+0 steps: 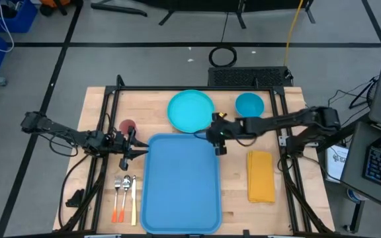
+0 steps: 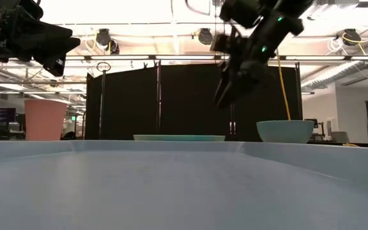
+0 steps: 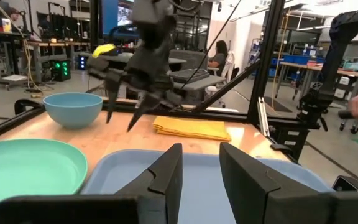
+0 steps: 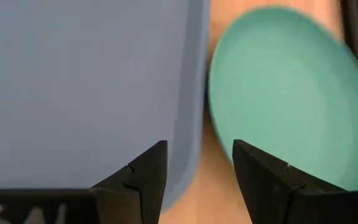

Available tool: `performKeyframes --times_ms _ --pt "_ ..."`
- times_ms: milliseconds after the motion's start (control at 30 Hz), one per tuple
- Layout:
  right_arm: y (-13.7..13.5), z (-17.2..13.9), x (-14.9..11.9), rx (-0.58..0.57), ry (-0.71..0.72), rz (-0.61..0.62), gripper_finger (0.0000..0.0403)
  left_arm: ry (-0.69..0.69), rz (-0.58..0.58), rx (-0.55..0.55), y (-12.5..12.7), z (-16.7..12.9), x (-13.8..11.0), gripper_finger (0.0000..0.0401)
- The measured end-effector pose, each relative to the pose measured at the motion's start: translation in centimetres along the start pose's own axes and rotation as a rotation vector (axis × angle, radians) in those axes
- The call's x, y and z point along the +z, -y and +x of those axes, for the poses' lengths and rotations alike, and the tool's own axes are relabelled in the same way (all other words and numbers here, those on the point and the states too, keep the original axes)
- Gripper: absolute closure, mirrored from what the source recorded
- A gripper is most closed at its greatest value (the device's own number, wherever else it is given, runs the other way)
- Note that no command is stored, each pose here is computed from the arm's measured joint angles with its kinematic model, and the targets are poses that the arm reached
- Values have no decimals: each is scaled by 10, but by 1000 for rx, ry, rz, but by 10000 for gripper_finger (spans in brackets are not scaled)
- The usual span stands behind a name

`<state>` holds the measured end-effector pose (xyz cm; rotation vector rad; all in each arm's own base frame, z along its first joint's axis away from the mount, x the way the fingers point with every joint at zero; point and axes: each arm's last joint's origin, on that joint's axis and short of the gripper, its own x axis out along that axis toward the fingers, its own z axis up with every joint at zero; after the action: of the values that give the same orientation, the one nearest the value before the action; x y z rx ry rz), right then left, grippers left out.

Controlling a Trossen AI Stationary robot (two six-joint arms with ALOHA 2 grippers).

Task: Set up tray
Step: Put the blue plate on the blue serving tray

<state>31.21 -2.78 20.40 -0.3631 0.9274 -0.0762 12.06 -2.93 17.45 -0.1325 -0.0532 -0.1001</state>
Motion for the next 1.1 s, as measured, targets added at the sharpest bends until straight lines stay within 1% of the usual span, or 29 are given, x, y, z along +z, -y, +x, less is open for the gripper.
performKeyframes --times_ms 267,500,733,867,1100 --pt "27 31 -9 35 -121 -39 232 -13 10 1 0 0 -1 290" --pt "42 44 -19 30 -174 -51 232 -47 17 6 -1 0 -5 290" --pt "46 56 -26 32 -202 -92 232 -50 16 6 -1 0 -5 290" --pt "46 61 -26 4 -206 -118 232 -55 15 7 -1 0 -5 290" --pt "46 61 -27 9 -206 -125 237 -59 16 7 -1 0 -6 290"
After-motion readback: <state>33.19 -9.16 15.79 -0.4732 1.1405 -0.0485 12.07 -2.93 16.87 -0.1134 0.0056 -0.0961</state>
